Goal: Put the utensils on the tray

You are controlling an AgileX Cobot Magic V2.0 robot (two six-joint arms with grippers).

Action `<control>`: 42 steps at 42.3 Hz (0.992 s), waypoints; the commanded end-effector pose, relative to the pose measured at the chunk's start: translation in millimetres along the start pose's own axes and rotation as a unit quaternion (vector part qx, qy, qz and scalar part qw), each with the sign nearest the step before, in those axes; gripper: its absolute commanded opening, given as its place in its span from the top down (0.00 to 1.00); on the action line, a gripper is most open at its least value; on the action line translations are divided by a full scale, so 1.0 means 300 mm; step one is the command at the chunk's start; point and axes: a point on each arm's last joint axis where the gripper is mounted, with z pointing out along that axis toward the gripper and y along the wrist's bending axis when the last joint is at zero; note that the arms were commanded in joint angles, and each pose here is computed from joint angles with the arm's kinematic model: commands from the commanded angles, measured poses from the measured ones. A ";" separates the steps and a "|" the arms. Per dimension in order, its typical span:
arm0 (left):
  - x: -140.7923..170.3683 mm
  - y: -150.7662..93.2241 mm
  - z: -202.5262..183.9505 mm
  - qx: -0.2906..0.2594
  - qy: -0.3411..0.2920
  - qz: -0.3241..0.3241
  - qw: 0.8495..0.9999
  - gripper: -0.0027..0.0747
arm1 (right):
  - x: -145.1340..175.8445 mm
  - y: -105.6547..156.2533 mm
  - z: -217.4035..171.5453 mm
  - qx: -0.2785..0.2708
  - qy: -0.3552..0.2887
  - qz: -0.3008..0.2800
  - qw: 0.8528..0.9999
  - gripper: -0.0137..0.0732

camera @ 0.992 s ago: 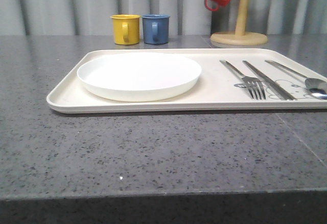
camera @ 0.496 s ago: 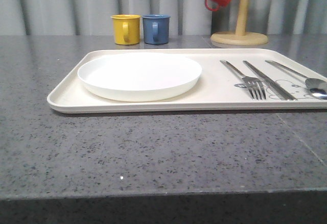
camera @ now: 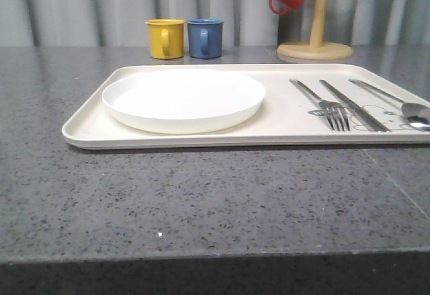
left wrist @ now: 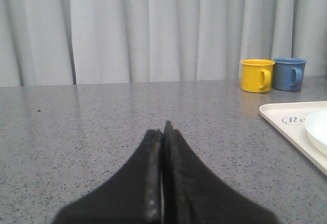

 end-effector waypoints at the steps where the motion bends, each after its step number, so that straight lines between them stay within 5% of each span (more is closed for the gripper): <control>1: -0.013 -0.001 -0.006 0.002 -0.044 -0.001 0.999 0.99 | -0.034 -0.003 -0.006 0.007 -0.059 -0.005 0.998 0.92; 42: -0.013 -0.001 -0.006 0.002 -0.044 -0.001 0.999 0.99 | -0.039 -0.008 -0.007 0.022 -0.067 -0.001 0.998 0.92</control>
